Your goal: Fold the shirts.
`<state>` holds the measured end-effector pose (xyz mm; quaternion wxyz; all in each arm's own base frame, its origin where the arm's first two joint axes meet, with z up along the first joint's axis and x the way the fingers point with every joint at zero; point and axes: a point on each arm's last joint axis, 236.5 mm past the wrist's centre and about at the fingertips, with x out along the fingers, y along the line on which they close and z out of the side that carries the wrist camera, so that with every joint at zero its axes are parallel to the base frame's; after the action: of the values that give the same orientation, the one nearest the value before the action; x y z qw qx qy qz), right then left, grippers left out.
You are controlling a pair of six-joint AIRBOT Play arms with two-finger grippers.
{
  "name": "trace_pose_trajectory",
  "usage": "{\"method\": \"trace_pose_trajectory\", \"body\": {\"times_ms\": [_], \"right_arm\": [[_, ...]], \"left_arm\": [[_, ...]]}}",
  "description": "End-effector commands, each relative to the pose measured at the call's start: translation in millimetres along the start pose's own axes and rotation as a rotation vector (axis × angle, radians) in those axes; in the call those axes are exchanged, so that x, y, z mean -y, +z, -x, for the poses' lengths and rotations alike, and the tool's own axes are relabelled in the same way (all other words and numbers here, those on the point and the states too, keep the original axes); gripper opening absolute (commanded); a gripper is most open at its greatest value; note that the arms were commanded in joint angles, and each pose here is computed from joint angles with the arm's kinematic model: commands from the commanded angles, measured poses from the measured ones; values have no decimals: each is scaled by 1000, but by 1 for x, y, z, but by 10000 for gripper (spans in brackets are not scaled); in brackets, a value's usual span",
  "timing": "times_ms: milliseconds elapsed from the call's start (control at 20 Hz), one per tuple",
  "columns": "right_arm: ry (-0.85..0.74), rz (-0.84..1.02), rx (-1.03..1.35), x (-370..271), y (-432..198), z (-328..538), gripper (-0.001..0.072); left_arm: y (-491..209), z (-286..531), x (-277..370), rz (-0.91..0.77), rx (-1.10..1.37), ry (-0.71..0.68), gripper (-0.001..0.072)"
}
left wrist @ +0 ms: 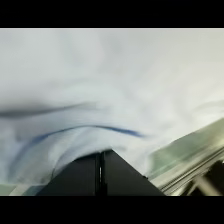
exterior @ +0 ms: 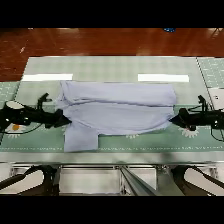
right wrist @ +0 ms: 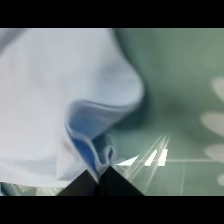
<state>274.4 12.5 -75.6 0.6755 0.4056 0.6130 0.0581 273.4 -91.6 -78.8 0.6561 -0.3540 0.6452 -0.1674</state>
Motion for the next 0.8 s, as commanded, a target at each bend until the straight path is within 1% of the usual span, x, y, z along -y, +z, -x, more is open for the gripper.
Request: {"method": "trace_pose_trajectory", "body": {"times_ms": [0,150,300,400,600,750], "right_arm": [[47,100,72,-35,31,26,18],[98,118,137,-57,63,40,18],[104,160,167,-75,97,34,18],[109,182,185,-89,121,21,18],[105,148,202,-95,167,1,18],[110,114,193,-88,184,-12,25]], "left_arm": [[58,52,40,3,176,-177,18],[107,70,64,-75,271,-151,18],[152,60,93,-128,286,-145,18],[181,42,104,-112,263,-156,18],[228,15,109,-51,240,-173,18],[242,-4,101,-36,207,-176,21]]}}
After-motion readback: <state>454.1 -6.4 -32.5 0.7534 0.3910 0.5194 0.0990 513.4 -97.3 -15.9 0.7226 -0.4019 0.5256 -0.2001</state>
